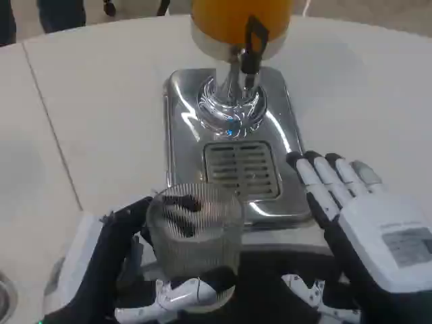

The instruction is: Grasp the cup under the faucet to collect the drink, then remove the cup.

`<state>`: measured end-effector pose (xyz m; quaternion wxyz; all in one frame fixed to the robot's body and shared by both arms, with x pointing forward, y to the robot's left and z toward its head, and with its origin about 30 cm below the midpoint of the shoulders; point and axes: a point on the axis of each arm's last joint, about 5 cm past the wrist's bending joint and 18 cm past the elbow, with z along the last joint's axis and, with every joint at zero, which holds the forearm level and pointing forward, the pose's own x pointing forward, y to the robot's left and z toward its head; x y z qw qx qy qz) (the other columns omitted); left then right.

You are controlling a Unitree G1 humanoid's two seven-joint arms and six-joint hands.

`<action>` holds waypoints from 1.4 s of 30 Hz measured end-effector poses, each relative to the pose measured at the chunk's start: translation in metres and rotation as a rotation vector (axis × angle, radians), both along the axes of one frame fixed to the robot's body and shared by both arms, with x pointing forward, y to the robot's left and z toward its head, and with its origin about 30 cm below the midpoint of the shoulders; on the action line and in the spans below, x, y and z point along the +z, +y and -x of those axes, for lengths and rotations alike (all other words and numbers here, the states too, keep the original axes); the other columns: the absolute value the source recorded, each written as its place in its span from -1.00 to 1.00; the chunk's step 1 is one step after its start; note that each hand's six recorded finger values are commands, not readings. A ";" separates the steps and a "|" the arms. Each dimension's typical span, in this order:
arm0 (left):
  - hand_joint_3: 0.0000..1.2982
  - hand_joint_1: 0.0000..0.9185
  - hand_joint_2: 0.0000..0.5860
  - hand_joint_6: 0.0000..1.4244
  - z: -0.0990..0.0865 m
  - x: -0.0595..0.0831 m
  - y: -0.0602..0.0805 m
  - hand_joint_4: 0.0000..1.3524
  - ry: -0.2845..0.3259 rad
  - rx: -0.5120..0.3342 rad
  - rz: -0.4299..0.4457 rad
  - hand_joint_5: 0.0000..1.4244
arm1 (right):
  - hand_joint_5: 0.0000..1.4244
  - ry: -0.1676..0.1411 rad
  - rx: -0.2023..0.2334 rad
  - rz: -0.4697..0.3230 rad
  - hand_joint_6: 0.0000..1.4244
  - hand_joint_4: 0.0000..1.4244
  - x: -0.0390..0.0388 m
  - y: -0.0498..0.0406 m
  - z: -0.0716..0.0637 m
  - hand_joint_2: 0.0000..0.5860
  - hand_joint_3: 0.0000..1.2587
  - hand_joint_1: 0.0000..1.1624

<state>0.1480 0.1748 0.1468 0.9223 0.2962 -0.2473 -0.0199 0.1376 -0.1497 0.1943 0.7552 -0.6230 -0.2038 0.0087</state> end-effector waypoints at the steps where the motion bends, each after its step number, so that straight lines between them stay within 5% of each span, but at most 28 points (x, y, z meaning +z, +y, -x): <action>1: 0.76 0.25 -0.86 1.00 0.000 0.000 0.000 0.72 0.004 0.003 0.003 1.00 | -1.00 0.007 -0.002 -0.001 -0.97 -1.00 -0.0009 -0.0003 0.001 0.31 -1.00 0.02; 35: 0.75 0.25 -0.86 1.00 -0.023 -0.004 -0.008 0.72 0.007 0.028 0.019 1.00 | -1.00 0.023 -0.039 0.006 -0.96 -1.00 0.0006 0.0000 0.000 0.29 -1.00 0.01; 42: 0.76 0.26 -0.85 1.00 -0.057 -0.008 -0.032 0.70 -0.032 0.063 0.067 1.00 | -1.00 0.029 -0.072 0.004 -0.96 -1.00 0.0025 -0.0015 0.010 0.29 -1.00 0.01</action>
